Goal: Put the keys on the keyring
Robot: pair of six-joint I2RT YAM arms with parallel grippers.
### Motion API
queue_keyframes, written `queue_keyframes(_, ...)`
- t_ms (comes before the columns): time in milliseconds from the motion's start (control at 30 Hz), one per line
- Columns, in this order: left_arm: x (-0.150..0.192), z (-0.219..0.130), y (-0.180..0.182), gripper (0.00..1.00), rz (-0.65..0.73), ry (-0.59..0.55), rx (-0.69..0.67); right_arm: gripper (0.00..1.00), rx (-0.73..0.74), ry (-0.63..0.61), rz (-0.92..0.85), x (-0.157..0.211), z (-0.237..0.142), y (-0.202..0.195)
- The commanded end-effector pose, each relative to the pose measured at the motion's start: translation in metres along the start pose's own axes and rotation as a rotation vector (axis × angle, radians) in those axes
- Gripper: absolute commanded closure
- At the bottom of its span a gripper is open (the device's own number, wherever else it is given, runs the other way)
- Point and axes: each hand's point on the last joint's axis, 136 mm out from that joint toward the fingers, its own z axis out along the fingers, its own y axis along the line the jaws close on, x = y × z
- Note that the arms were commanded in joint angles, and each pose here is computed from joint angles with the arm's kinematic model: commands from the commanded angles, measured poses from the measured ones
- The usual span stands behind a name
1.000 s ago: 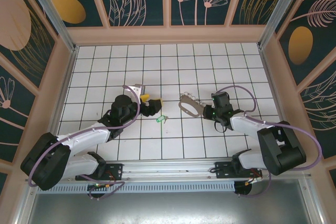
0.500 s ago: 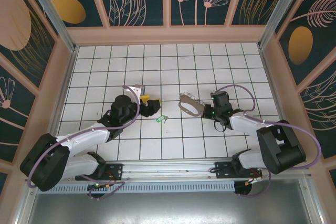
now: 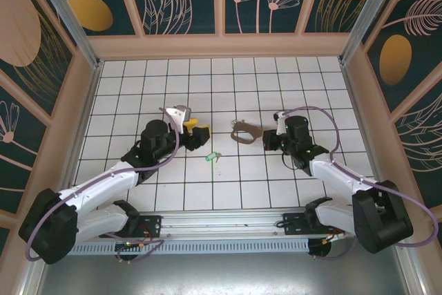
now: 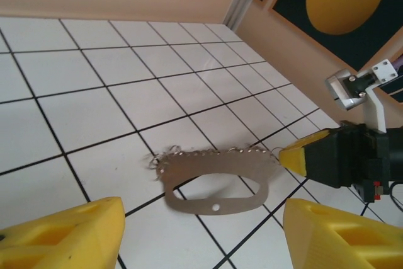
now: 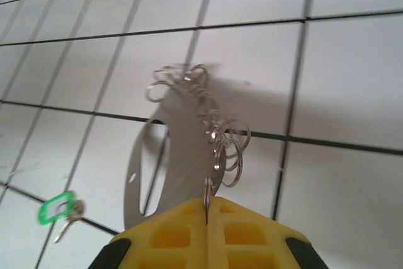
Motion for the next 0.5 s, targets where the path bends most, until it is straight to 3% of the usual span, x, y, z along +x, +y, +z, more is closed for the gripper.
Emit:
queue_keyframes(0, -0.016, -0.003, -0.020, 0.34, 0.065, -0.004, 0.069, 1.00, -0.205, -0.083, -0.135, -0.030, -0.009, 0.042)
queue_keyframes(267, -0.043, -0.010, -0.042, 0.37, 0.139, -0.027, 0.131, 1.00, -0.390, -0.176, -0.273, -0.054, -0.026, 0.081)
queue_keyframes(467, -0.045, -0.008, -0.060, 0.35, 0.192, -0.017, 0.234, 1.00, -0.474, -0.272, -0.364, -0.065, -0.042, 0.099)
